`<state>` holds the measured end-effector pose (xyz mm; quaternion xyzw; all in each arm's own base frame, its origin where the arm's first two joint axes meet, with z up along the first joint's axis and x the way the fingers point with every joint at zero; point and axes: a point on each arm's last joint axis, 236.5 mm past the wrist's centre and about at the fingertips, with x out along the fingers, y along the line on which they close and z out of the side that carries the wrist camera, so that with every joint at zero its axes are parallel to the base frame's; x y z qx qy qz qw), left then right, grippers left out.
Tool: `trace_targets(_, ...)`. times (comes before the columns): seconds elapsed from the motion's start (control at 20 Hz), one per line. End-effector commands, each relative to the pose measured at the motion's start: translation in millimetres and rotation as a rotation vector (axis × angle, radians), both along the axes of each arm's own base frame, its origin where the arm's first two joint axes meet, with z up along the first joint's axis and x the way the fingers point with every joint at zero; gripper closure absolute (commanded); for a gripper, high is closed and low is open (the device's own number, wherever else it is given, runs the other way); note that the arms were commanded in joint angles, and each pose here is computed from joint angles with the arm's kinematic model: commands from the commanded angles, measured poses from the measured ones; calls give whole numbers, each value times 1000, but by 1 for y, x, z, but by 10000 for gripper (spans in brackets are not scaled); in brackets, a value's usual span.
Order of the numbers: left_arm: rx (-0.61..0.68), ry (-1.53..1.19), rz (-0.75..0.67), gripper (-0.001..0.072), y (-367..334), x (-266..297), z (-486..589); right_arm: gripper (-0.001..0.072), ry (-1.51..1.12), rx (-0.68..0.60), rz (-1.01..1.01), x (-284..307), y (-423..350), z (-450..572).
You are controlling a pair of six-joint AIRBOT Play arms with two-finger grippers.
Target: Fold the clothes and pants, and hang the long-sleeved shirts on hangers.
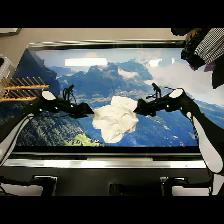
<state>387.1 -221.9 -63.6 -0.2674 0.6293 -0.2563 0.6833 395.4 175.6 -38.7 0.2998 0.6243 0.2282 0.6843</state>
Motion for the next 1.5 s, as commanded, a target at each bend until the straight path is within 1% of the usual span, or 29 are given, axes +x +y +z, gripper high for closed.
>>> trace_targets(0.0, -42, 16, 27, 216, -29, 0, -25, 681, 25, 21, 22, -10, 4, 9)
trace_targets(0.05, -42, 18, 28, 297, -32, 0, -29, 681, 18, 21, 24, -10, 4, 13)
trace_targets(0.1, -41, 17, 26, 560, -34, 0, -30, 681, 4, 20, 24, -10, 4, 18)
trace_targets(0.15, -44, 5, 23, 695, -33, 4, -26, 681, -14, 17, 23, -9, 3, 24)
trace_targets(0.3, -74, -70, 24, 696, -25, 26, 8, 682, -129, -14, -2, 2, -4, 52)
trace_targets(0.45, -103, -200, 44, 696, -4, 55, 73, 682, -308, -118, 17, 14, -21, 101)
trace_targets(0.55, -72, -282, 58, 696, 20, 66, 119, 682, -450, -204, -17, 24, -39, 153)
trace_targets(0.65, -20, -369, 85, 696, 47, 69, 169, 682, -606, -255, -50, 23, -51, 217)
trace_targets(0.8, 49, -518, 144, 696, 80, 58, 245, 682, -814, -312, -81, 1, -64, 300)
trace_targets(0.9, 61, -624, 181, 696, 94, 40, 293, 682, -924, -357, -129, -22, -77, 345)
trace_targets(1.0, 62, -716, 192, 695, 100, 13, 334, 682, -1020, -356, -163, -53, -81, 382)
trace_targets(1.25, 45, -849, 177, 695, 92, -61, 398, 682, -1226, -284, -222, -142, -78, 453)
trace_targets(1.35, 28, -868, 198, 695, 91, -78, 411, 682, -1238, -246, -272, -159, -80, 464)
trace_targets(1.45, 14, -857, 221, 695, 91, -81, 415, 682, -1215, -227, -299, -159, -81, 464)
